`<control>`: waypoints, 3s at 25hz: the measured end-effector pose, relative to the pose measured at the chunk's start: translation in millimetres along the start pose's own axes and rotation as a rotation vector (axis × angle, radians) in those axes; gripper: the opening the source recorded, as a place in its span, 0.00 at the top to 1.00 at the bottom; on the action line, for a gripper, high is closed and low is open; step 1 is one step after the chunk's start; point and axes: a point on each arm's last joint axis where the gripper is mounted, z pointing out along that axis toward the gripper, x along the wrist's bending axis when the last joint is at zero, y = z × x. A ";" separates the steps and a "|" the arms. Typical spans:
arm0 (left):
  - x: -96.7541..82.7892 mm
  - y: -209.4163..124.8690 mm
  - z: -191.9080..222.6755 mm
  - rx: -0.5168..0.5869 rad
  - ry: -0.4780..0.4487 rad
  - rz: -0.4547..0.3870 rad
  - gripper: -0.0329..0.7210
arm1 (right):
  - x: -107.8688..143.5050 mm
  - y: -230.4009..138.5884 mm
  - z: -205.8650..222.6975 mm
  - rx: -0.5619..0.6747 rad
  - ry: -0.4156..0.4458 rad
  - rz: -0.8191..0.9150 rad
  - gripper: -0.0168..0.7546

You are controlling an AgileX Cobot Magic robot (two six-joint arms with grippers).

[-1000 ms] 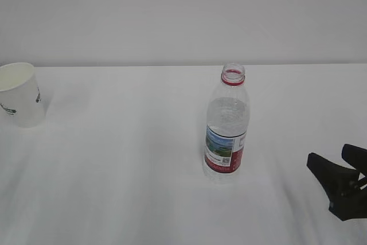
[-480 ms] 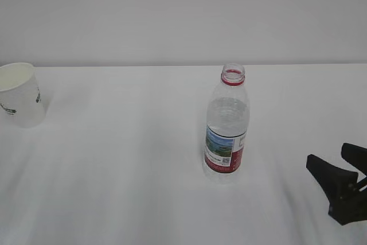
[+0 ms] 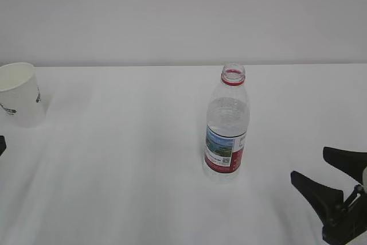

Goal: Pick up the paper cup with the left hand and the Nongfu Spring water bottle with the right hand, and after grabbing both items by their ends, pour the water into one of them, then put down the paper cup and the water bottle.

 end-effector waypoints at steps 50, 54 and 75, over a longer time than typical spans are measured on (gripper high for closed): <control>-3.5 -0.1 0.0 0.001 -0.038 0.029 0.17 | -10.3 -4.1 99.9 -0.020 0.308 0.008 0.13; -3.5 -0.1 0.0 0.001 -0.038 0.029 0.17 | -10.3 -4.1 105.0 -0.024 0.332 0.008 0.13; -3.5 -0.1 0.0 0.001 -0.038 0.029 0.17 | -5.1 14.6 141.3 -0.065 0.432 -0.050 0.13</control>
